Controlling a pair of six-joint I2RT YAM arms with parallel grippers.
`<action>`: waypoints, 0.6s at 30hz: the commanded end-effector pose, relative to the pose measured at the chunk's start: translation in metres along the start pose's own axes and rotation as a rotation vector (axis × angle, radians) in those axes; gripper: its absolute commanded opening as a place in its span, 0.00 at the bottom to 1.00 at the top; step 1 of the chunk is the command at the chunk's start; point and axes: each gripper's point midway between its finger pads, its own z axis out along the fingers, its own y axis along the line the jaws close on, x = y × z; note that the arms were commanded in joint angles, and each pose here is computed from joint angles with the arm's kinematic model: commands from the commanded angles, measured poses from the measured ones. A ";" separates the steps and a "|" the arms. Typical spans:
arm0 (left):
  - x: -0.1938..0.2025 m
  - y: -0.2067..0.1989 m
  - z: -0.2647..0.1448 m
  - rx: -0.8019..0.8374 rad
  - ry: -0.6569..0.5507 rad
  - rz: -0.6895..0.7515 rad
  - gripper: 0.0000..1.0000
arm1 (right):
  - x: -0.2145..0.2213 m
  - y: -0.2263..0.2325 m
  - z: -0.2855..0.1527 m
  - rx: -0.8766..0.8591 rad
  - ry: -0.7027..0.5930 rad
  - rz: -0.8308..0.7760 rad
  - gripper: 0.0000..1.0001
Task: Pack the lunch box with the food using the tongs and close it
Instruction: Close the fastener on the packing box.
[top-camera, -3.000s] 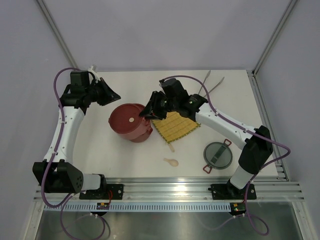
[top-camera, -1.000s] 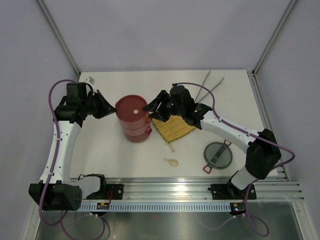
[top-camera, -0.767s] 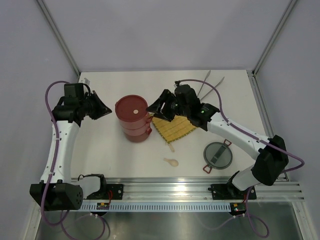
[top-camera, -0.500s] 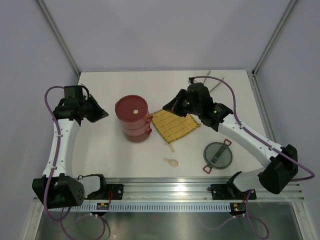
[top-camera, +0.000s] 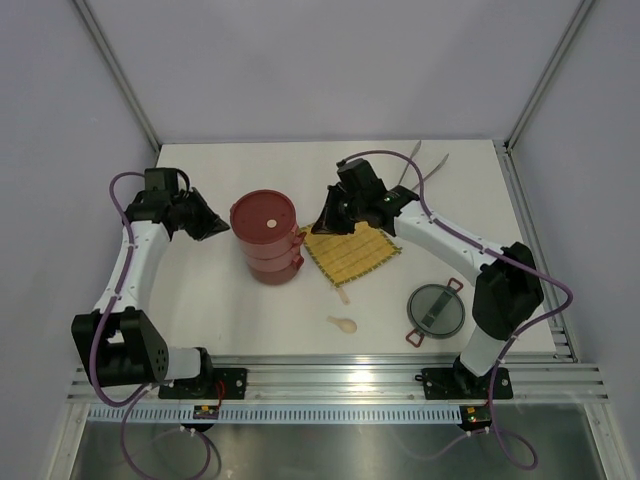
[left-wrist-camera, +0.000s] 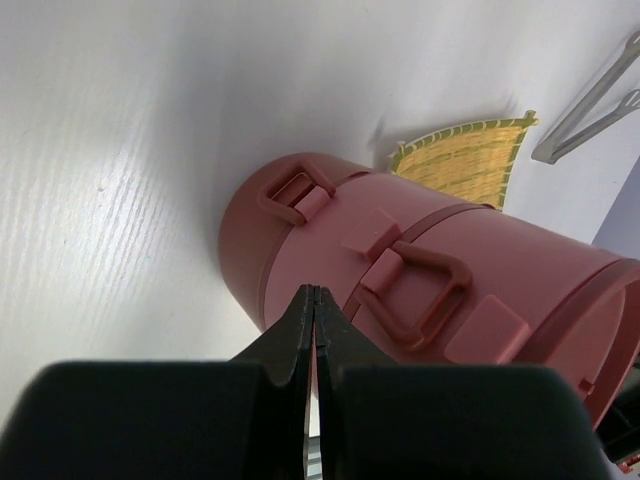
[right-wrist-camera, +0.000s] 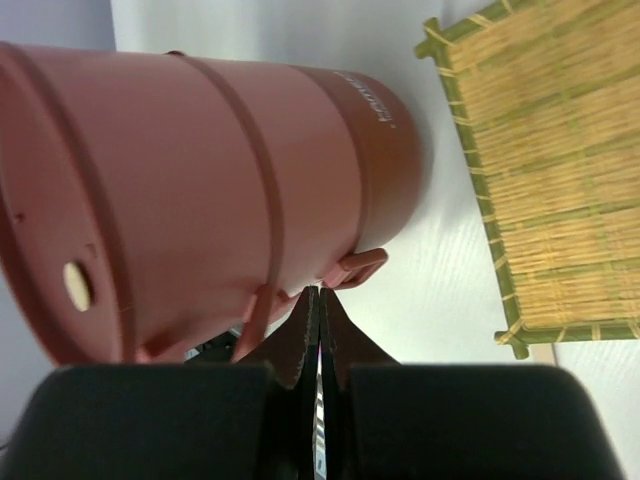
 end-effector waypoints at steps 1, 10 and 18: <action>-0.018 -0.028 0.001 0.098 -0.033 0.034 0.00 | -0.006 0.036 -0.010 -0.090 -0.006 -0.089 0.00; -0.017 -0.038 0.013 0.129 -0.001 0.039 0.00 | 0.018 0.054 -0.008 -0.120 0.044 -0.140 0.00; -0.020 -0.039 0.012 0.128 -0.015 0.041 0.00 | 0.035 0.061 -0.015 -0.123 0.061 -0.162 0.00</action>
